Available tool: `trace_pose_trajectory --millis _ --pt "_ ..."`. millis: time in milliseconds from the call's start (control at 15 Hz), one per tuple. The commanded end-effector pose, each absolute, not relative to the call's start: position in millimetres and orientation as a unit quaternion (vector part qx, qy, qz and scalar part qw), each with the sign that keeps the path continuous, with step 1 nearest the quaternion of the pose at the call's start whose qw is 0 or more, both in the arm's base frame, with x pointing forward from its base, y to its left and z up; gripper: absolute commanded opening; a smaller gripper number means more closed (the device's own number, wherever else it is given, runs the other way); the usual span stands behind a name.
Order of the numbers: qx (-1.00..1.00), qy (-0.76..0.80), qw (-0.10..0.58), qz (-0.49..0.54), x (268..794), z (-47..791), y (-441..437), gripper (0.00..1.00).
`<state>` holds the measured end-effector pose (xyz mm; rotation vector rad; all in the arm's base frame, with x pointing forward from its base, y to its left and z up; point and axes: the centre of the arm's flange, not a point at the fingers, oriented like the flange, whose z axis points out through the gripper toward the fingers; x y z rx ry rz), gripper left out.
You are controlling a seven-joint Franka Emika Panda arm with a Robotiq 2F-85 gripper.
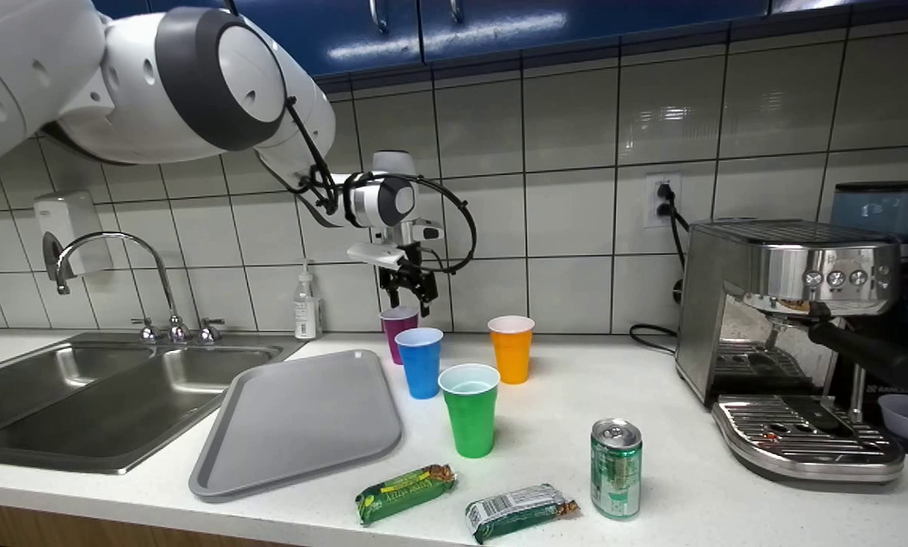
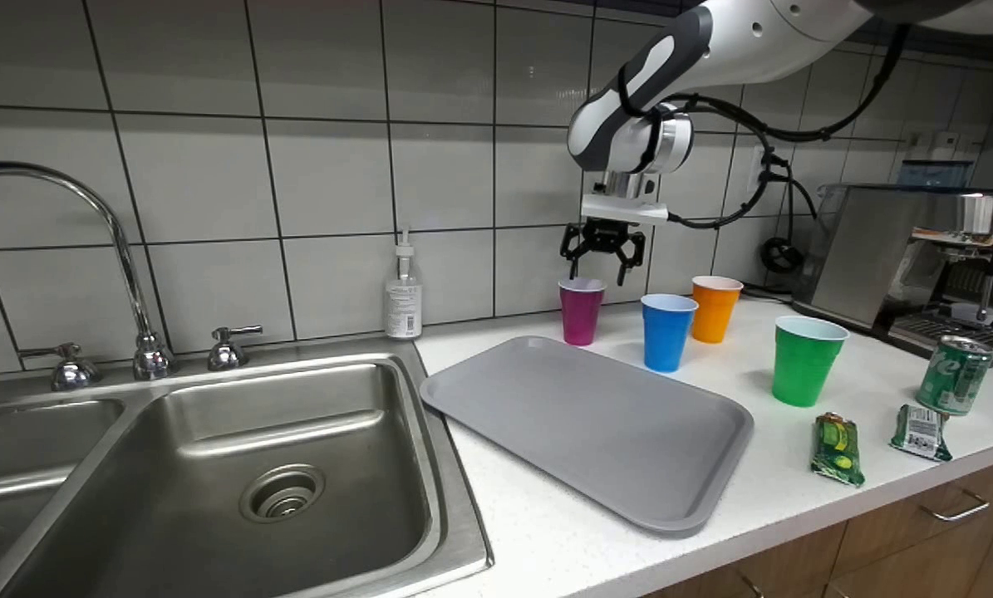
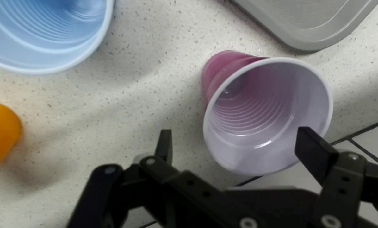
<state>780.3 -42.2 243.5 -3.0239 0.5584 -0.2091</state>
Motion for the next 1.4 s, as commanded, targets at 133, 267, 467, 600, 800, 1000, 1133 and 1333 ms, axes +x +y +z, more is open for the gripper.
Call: trace_pose_trajectory --millis 133,267,467,600,800,1000,1133,1333 --pt "-0.983 0.167 0.041 -0.066 761.0 263.6 -35.2 1.00" --pt "-0.984 0.163 0.041 -0.066 756.1 267.5 -31.8 1.00" --pt "-0.985 0.157 0.040 -0.064 747.2 272.2 -26.0 1.00" --pt "-0.986 0.150 0.040 -0.061 739.6 274.3 -20.8 1.00" --pt "-0.989 0.136 0.040 -0.051 724.4 276.6 -10.4 1.00" --pt "-0.991 0.117 0.041 -0.043 708.0 280.5 0.6 1.00" --pt "-0.993 0.105 0.038 -0.037 695.7 283.3 6.5 1.00" --pt "-0.995 0.087 0.035 -0.027 677.9 285.7 12.9 1.00"
